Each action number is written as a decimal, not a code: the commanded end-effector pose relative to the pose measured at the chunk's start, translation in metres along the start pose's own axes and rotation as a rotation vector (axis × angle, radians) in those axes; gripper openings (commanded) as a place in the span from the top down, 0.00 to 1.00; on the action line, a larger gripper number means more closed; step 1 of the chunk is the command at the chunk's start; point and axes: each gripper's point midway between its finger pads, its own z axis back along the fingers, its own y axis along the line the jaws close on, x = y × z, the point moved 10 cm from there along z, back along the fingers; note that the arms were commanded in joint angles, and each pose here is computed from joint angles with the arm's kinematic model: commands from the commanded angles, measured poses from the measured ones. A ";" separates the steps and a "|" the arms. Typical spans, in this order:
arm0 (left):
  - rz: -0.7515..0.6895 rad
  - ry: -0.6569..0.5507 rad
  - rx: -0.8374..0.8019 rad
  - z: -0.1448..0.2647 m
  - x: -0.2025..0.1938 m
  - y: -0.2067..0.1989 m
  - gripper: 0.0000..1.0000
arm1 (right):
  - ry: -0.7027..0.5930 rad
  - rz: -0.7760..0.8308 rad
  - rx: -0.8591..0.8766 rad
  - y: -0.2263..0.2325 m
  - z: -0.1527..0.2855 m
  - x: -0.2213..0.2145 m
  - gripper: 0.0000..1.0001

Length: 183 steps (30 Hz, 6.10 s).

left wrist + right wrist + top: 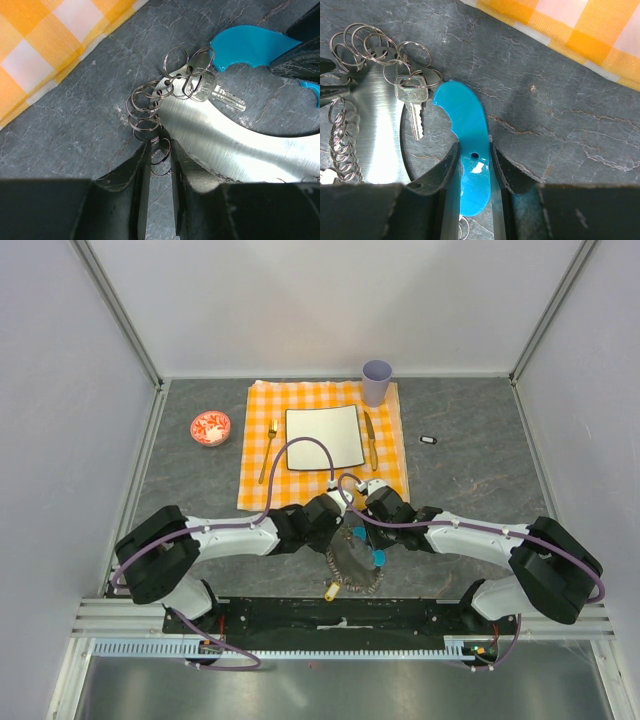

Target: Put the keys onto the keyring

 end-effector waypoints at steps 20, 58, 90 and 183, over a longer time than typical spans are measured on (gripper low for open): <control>-0.046 -0.089 -0.024 0.028 0.021 0.000 0.98 | -0.032 -0.015 0.022 0.000 0.007 -0.001 0.77; -0.208 -1.108 -0.530 0.129 0.097 -0.001 0.98 | -0.820 0.283 0.323 0.004 0.158 0.058 0.45; -0.364 -1.164 -0.637 0.161 0.107 -0.007 0.98 | -0.742 0.568 0.654 0.036 0.180 0.092 0.77; -0.293 -0.938 -0.545 0.139 0.075 0.006 0.40 | -0.046 0.774 0.304 0.034 0.182 0.123 1.00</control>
